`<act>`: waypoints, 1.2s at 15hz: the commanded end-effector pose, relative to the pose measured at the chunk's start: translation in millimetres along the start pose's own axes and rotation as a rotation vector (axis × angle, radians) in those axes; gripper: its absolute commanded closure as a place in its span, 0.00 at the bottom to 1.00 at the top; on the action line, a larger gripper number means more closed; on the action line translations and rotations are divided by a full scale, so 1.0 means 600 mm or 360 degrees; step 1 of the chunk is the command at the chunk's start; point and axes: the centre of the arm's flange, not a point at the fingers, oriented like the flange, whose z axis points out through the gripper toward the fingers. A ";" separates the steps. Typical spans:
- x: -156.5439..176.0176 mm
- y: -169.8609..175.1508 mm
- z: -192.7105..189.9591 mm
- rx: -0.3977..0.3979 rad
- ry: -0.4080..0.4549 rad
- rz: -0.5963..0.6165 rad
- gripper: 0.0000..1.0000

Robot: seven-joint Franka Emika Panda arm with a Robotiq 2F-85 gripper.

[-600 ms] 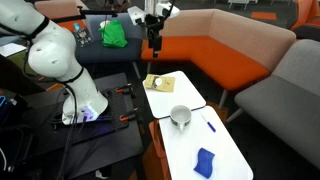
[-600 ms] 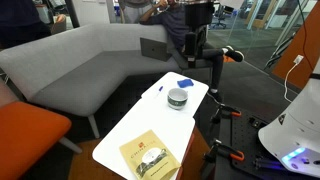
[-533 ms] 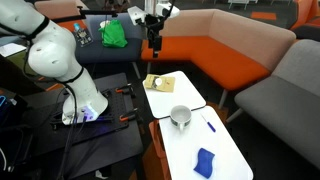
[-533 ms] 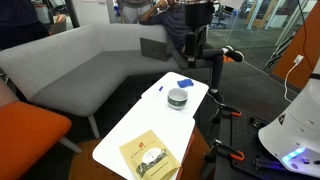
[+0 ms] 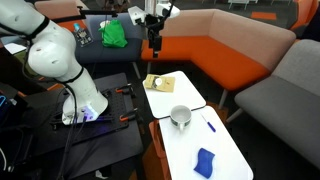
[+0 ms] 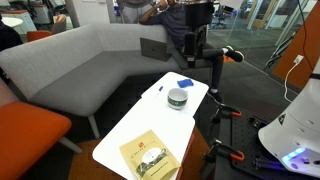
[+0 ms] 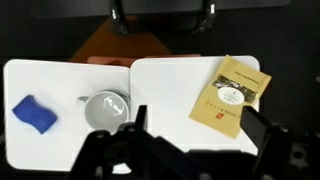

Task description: Put the pen in the cup

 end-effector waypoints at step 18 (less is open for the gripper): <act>0.388 0.307 0.248 0.0534 0.0067 0.1718 0.00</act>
